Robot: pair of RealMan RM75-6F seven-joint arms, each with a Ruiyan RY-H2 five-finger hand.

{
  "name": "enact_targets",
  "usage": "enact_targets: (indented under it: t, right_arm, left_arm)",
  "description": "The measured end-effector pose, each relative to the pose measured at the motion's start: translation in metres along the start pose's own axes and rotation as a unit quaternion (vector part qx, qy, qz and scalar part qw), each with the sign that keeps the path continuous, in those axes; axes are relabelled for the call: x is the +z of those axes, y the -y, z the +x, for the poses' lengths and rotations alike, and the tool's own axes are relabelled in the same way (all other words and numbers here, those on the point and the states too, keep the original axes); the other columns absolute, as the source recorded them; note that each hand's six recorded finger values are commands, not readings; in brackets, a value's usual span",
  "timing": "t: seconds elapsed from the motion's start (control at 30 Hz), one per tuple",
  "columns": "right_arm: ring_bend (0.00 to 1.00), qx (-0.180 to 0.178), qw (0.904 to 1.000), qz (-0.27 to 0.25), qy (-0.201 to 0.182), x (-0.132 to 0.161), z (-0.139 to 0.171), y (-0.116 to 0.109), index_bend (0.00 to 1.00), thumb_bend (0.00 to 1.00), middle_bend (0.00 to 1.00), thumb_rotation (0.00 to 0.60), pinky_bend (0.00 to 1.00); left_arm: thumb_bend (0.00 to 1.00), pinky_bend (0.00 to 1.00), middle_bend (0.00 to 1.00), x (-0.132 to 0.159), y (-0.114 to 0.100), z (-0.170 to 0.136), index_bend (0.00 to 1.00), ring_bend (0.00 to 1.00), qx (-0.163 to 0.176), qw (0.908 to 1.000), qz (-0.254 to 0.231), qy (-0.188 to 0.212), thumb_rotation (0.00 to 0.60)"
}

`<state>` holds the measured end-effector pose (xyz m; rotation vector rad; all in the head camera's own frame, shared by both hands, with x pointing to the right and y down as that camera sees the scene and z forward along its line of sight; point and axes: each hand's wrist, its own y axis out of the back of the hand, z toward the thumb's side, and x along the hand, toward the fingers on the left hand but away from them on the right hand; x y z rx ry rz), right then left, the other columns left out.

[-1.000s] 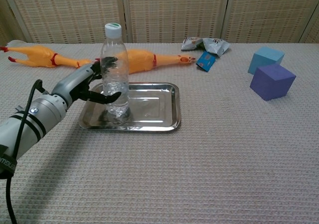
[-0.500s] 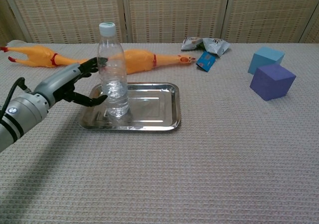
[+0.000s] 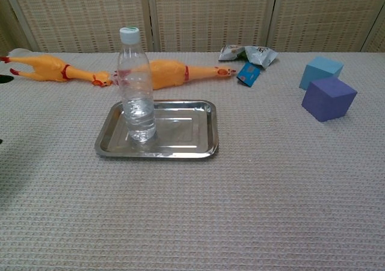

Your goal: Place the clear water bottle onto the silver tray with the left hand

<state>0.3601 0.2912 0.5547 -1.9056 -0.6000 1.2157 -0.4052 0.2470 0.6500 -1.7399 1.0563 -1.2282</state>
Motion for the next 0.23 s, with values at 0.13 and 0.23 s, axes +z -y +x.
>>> enact_targets:
  t: [0.13, 0.23]
  right_arm:
    - [0.00, 0.000, 1.0000, 0.001, 0.006, -0.001, -0.001, 0.001, 0.00, 0.01, 0.00, 0.600, 0.00]
    - [0.00, 0.001, 1.0000, 0.003, 0.006, -0.001, -0.001, 0.001, 0.00, 0.01, 0.00, 0.600, 0.00]
  left_arm:
    - [0.35, 0.00, 0.00, -0.014, -0.018, -0.034, 0.00, 0.00, -0.005, 0.9980, 0.061, -0.014, 0.600]
    - [0.35, 0.00, 0.00, -0.010, -0.029, -0.042, 0.00, 0.00, -0.006, 0.9969, 0.077, -0.014, 0.600]
